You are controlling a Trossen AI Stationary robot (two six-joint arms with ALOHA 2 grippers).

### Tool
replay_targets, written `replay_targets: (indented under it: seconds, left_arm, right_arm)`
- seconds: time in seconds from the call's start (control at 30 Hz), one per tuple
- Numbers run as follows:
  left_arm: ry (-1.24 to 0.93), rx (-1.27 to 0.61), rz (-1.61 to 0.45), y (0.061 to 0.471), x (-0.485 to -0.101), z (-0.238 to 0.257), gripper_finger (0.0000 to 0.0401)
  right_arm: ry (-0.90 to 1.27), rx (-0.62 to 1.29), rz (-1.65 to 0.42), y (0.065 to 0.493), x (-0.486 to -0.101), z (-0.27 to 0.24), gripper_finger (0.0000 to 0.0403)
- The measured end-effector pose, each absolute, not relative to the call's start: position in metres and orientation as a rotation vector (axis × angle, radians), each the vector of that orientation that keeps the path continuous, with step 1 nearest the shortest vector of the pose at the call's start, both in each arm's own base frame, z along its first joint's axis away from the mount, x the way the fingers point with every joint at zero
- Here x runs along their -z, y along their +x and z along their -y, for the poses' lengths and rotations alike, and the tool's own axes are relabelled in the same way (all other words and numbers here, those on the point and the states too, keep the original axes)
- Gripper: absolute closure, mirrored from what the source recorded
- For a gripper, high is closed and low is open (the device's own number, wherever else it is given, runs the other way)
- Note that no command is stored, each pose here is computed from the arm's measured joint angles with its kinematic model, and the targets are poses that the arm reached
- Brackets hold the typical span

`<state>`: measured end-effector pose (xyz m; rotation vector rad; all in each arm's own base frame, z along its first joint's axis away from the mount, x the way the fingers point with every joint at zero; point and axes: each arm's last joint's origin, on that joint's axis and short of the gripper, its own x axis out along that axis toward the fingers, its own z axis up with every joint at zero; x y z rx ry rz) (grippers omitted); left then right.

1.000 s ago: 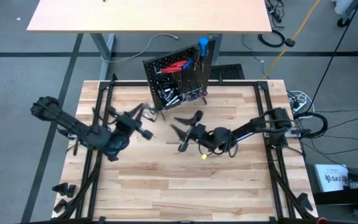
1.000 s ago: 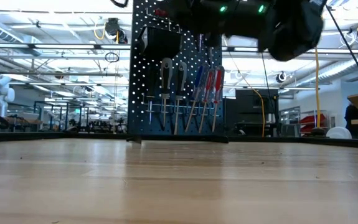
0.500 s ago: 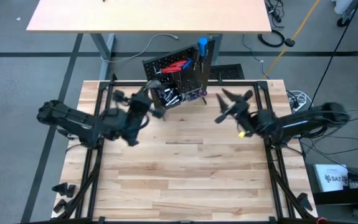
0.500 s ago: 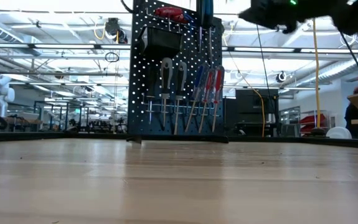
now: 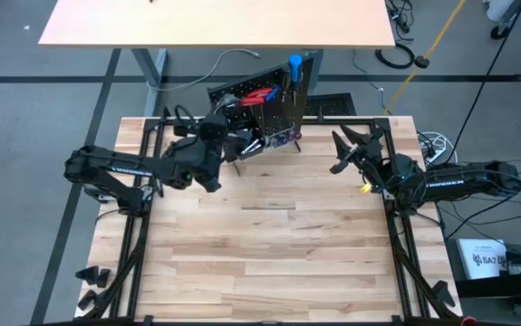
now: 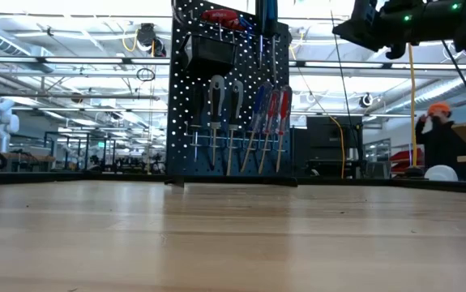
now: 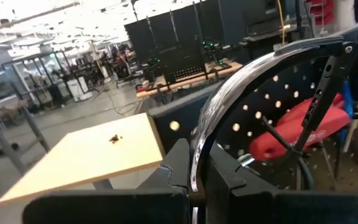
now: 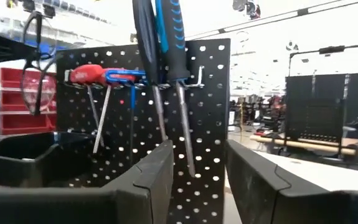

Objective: Hang tools onto peg board
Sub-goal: Put the safety glass into the black bin on the pegboard

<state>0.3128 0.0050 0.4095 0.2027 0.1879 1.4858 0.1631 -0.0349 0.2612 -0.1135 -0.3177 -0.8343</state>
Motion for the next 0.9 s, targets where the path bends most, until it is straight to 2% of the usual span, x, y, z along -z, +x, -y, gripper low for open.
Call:
replay_targets:
  seconds: [0.33,0.9]
  left_arm:
    - [0.163,-1.519,-0.155,0.331,-0.391,-0.014,0.0384]
    - [0.190,-1.526,-0.184,0.334,-0.387,-0.017,0.0385]
  right_arm:
    - [-0.144,0.876,0.184,0.166,-0.249,0.044,0.0268]
    - [-0.133,0.885,0.170,0.166,-0.247,0.046,0.0268]
